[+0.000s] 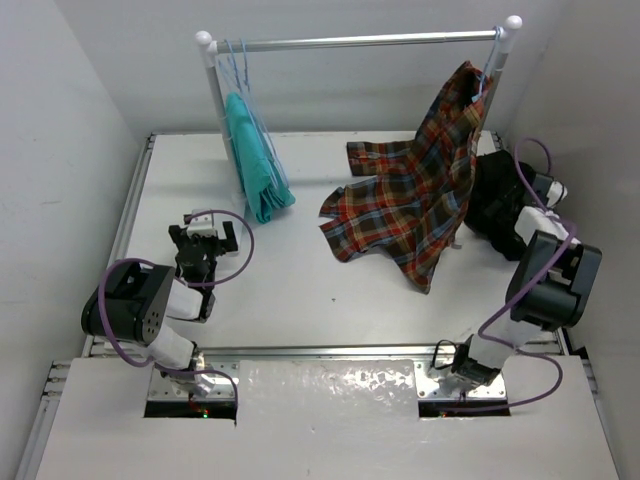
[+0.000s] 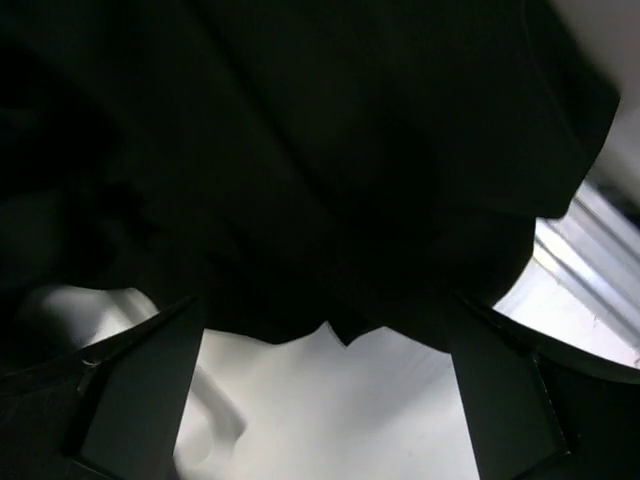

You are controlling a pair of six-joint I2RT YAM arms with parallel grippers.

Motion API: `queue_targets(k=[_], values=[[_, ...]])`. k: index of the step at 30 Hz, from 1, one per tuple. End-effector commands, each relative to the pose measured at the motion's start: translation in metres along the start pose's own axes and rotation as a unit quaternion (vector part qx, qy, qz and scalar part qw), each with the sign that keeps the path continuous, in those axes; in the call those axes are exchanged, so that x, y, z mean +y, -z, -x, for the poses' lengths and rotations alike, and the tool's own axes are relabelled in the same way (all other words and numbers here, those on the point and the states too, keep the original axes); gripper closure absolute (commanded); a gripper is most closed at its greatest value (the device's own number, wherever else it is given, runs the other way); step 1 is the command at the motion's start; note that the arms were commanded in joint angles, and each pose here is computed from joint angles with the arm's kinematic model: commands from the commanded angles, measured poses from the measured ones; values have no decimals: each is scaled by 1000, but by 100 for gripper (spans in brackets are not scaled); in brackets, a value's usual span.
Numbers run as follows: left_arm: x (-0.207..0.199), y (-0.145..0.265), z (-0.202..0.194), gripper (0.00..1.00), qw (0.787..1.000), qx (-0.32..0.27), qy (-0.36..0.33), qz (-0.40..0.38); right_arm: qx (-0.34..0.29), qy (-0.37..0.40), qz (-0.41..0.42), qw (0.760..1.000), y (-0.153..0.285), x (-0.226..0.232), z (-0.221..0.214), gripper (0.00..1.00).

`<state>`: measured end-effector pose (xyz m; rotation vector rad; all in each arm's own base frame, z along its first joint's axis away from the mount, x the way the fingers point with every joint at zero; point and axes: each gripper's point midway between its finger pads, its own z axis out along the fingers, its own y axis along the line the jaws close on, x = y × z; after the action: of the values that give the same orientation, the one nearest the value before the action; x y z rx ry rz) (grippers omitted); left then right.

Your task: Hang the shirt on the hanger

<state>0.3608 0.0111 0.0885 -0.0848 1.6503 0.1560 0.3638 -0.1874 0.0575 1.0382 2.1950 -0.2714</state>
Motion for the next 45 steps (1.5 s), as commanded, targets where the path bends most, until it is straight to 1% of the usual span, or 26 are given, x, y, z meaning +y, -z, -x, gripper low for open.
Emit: queue_targets(k=[1, 2, 5, 6, 10, 11, 13, 14, 15, 19, 21, 22, 23, 26, 27, 30, 32, 33, 35, 36, 38, 39, 41, 42, 43, 45], values=[[3, -6, 21, 0, 999, -36, 18, 7, 1, -47, -65, 997, -19, -19, -23, 1], [3, -6, 22, 0, 999, -37, 18, 7, -23, -65, -66, 995, -25, -17, -15, 1], [3, -6, 21, 0, 999, -35, 17, 7, -19, -60, -90, 994, -41, -19, -11, 1], [3, -6, 22, 0, 999, -36, 18, 7, -25, -57, -86, 994, -45, -13, 2, 1], [3, -6, 21, 0, 999, -37, 18, 7, 14, -25, -86, 996, -64, -8, -10, 4], [3, -6, 22, 0, 999, -37, 18, 7, 16, -23, -89, 996, -65, -9, -10, 21], [3, -6, 22, 0, 999, -37, 18, 7, 6, -15, -85, 996, -63, -12, -13, 48], [4, -6, 22, 0, 999, -37, 18, 8, 11, -9, -84, 996, -62, -15, -22, 76], [3, -6, 22, 0, 999, -37, 18, 7, 11, -1, -78, 997, -60, -15, -22, 100], [3, -6, 21, 0, 999, -36, 17, 7, 7, 21, -78, 997, -31, -19, -29, 100], [4, -6, 22, 0, 999, -36, 18, 8, -17, 35, -94, 995, -2, -28, -27, 100], [3, -6, 22, 0, 999, -37, 18, 7, -2, 53, -105, 993, 11, -33, -43, 100], [3, -6, 21, 0, 999, -36, 17, 6, -30, 47, -112, 992, 34, -36, -30, 100], [4, -6, 21, 0, 999, -36, 17, 7, -10, 70, -131, 989, 76, -45, -50, 100], [4, -6, 22, 0, 999, -37, 19, 7, -17, 75, -132, 988, 102, -49, -51, 100], [4, -6, 22, 0, 999, -37, 18, 7, -50, 76, -114, 989, 150, -58, -51, 100], [-1, -7, 29, 0, 999, -45, 15, -5, -72, 70, -95, 990, 170, -63, -48, 100], [-3, -8, 23, 0, 1000, -27, 3, -13, -112, 66, -68, 989, 189, -63, -35, 100], [-15, -17, 48, 0, 998, -38, -6, -40, -149, 78, -24, 985, 210, -55, -19, 100], [-19, -15, 29, 0, 998, 18, -34, -57, -171, 102, -11, 980, 222, -53, -8, 100], [-33, -19, 65, 0, 994, 2, -53, -95, -215, 110, 2, 970, 255, -54, 18, 100], [-33, -15, 57, 0, 992, 33, -67, -101, -219, 113, -1, 969, 266, -57, 23, 100], [-28, -9, 80, 0, 994, 19, -63, -92, -263, 98, 8, 960, 304, -59, 52, 100], [-26, -3, 77, 0, 993, 34, -65, -92, -278, 91, 17, 956, 316, -58, 61, 100], [-23, 4, 94, 0, 994, 13, -61, -89, -304, 81, 43, 948, 340, -52, 77, 100], [-21, 15, 101, 0, 995, 10, -56, -87, -335, 89, 74, 935, 363, -40, 97, 100]])
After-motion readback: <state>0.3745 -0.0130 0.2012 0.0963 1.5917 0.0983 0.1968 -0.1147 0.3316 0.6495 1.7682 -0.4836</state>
